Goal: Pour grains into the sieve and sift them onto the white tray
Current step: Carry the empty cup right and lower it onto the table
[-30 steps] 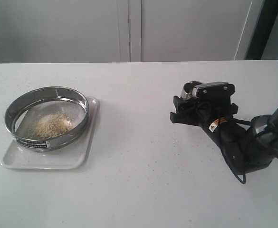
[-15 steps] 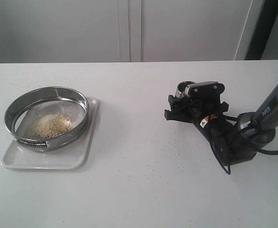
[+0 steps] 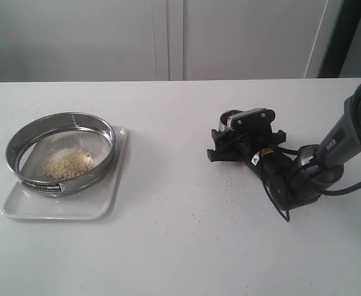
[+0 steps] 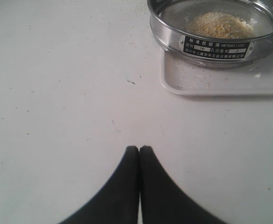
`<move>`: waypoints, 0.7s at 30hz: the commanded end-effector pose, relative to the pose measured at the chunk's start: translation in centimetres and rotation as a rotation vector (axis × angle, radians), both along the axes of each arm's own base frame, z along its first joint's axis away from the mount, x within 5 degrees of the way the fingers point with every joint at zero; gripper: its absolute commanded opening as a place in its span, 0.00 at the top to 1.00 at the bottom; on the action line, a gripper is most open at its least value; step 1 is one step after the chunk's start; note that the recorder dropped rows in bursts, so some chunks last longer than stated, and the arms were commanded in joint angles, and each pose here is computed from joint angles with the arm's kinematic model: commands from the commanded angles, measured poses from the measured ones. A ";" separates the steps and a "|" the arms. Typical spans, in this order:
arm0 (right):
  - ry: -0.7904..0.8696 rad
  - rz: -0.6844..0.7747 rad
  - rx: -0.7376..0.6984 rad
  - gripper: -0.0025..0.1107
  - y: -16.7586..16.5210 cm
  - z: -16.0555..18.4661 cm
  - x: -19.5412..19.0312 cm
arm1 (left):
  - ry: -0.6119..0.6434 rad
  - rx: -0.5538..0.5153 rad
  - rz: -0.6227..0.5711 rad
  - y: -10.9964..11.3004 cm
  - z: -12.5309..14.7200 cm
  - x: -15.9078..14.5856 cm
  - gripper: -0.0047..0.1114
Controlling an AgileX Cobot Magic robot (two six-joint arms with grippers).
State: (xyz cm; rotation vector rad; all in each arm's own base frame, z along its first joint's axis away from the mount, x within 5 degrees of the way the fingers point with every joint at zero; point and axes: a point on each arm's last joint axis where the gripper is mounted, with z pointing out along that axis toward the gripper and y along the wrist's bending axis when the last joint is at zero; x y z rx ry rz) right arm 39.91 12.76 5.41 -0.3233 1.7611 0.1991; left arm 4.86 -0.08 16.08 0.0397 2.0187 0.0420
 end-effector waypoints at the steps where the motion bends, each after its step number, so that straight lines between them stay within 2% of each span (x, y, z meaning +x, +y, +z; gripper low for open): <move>1: 0.015 -0.002 -0.019 0.86 -0.4 -0.4 0.1 | 0.012 -0.010 0.004 0.0 -0.3 -0.1 0.96; 5: 0.016 0.000 -0.020 0.62 -0.4 -0.4 0.0 | 0.012 -0.010 0.004 0.0 -0.3 -0.1 0.96; 9: 0.020 0.000 -0.022 0.24 -0.4 -0.5 0.0 | 0.012 -0.010 0.004 0.0 -0.3 -0.1 0.96; 11: 0.022 0.000 -0.022 0.12 -0.4 -0.5 0.0 | 0.012 -0.010 0.004 0.0 -0.3 -0.1 0.96; 13: 0.034 0.000 -0.026 0.06 -0.4 -0.6 0.0 | 0.012 -0.010 0.004 0.0 -0.3 -0.1 0.96; 21: 0.034 0.000 -0.026 0.06 -0.4 -0.3 0.0 | 0.012 -0.010 0.004 0.0 -0.3 -0.1 0.96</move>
